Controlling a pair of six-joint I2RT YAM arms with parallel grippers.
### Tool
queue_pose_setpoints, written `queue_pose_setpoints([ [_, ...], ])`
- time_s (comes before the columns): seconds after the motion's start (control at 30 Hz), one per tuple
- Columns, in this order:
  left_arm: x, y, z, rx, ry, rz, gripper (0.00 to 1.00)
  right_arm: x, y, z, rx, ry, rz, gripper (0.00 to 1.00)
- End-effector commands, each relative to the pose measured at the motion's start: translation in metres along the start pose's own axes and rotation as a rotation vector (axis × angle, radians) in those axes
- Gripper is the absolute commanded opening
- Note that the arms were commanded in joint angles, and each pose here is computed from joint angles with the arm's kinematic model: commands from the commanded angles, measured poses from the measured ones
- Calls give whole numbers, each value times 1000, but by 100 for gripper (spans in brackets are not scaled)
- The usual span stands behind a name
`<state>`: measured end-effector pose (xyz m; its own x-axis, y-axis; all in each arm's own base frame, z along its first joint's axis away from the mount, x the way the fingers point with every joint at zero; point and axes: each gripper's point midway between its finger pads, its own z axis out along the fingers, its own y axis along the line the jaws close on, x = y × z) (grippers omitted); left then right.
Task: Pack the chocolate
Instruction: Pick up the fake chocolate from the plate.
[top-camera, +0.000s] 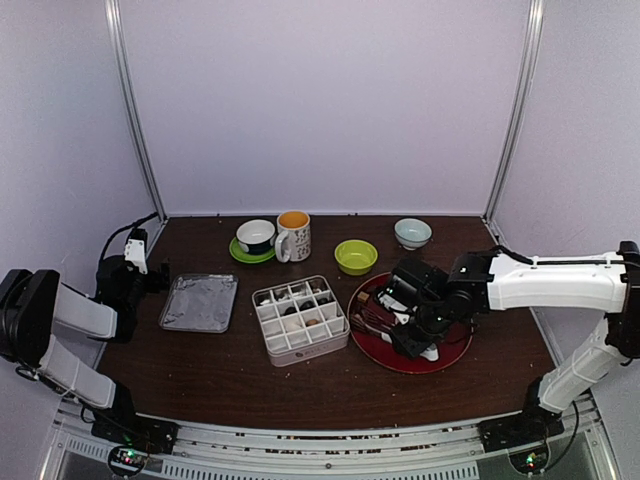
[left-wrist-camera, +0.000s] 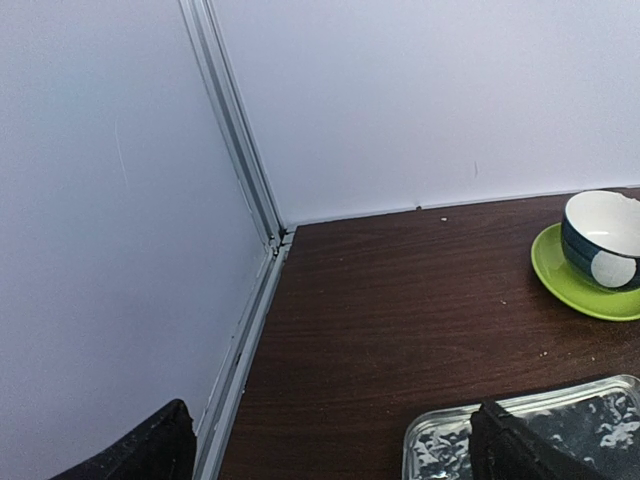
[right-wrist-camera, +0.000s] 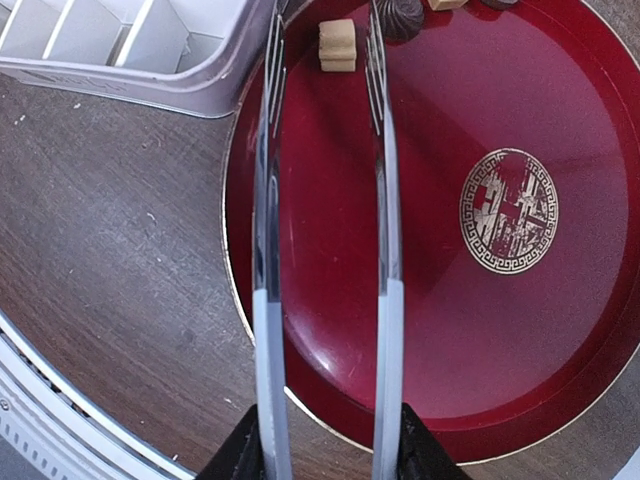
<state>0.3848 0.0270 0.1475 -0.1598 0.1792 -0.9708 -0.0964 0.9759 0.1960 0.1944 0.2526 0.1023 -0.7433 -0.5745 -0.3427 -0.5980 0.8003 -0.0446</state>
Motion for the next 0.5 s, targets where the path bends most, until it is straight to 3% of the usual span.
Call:
queue_pose_setpoints([
  [0.0,-17,4,4,-9,-56,-15,98,-8,-2,6,16,-21,28,39],
  [0.33,-17,4,4,-10,-56,-15,98,-20,-7,16,30,-25,48,37],
  [0.47,-17,4,4,-9,-56,-15,98,-29,-7,14,33,-54,52,28],
])
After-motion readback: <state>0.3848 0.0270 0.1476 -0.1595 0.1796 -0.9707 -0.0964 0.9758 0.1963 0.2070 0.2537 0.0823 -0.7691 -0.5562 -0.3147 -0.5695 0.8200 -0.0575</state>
